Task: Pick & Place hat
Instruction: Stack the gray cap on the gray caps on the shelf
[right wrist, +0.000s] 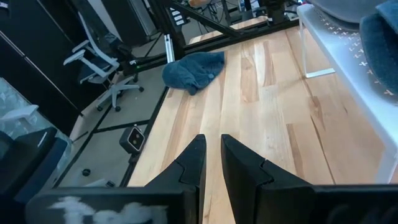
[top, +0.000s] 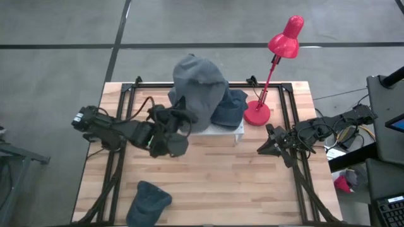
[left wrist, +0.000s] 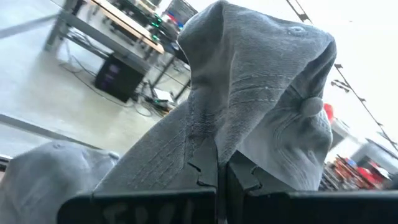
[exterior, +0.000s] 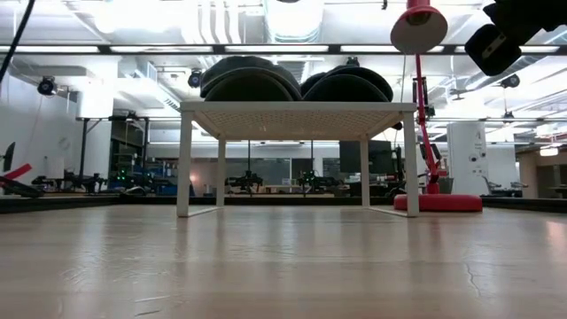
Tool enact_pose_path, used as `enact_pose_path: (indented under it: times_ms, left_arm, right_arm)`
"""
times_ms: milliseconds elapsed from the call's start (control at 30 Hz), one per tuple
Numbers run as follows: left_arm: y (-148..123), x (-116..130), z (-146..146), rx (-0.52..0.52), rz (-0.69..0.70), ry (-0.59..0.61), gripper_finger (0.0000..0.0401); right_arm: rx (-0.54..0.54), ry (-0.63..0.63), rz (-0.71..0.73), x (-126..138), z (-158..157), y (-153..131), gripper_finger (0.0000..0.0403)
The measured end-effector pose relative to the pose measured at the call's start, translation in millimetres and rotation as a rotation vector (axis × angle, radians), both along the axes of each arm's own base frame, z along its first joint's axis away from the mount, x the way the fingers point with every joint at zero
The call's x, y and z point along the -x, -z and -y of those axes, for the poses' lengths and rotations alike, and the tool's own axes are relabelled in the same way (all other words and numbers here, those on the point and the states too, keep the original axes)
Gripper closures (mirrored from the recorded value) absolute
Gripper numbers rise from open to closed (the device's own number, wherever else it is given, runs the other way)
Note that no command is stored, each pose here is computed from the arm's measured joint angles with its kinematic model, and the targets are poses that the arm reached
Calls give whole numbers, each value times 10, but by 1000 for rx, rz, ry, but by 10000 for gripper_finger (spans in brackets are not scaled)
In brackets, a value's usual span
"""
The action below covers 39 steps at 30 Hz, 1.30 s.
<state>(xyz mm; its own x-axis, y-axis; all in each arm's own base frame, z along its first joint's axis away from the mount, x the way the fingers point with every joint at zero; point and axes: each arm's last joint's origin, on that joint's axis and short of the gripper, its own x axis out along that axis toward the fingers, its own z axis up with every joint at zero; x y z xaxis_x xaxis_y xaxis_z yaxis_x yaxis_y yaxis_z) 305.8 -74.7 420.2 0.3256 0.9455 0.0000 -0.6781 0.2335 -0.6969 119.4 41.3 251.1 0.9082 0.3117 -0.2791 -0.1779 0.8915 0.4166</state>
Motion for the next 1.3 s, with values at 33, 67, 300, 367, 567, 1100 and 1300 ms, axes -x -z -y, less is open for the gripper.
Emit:
enact_pose_path:
  times_ms: [33, 67, 300, 367, 567, 1100, 1300]
  left_arm:
    - [0, -9, -38, 2, 6, -12, 401]
    - [-1, -17, -71, 6, 17, -23, 401]
    - [35, -67, -195, 16, 53, -67, 401]
    - [71, -75, -212, 18, 63, -73, 401]
    - [277, -107, -231, 29, 99, -80, 401]
    - [758, -51, -475, 87, 243, -131, 401]
    - [841, -48, -598, 152, 240, -115, 401]
  right_arm:
    - [0, 0, 0, 0, 0, 0, 355]
    - [1, 0, 0, 0, 0, 0, 355]
    - [7, -2, 2, 0, 0, 0, 355]
    - [7, -2, 2, 0, 0, 0, 355]
    - [6, -1, 1, 0, 1, 1, 355]
    - [5, -2, -1, 1, 1, 3, 355]
    - [6, -2, -4, 1, 1, 5, 355]
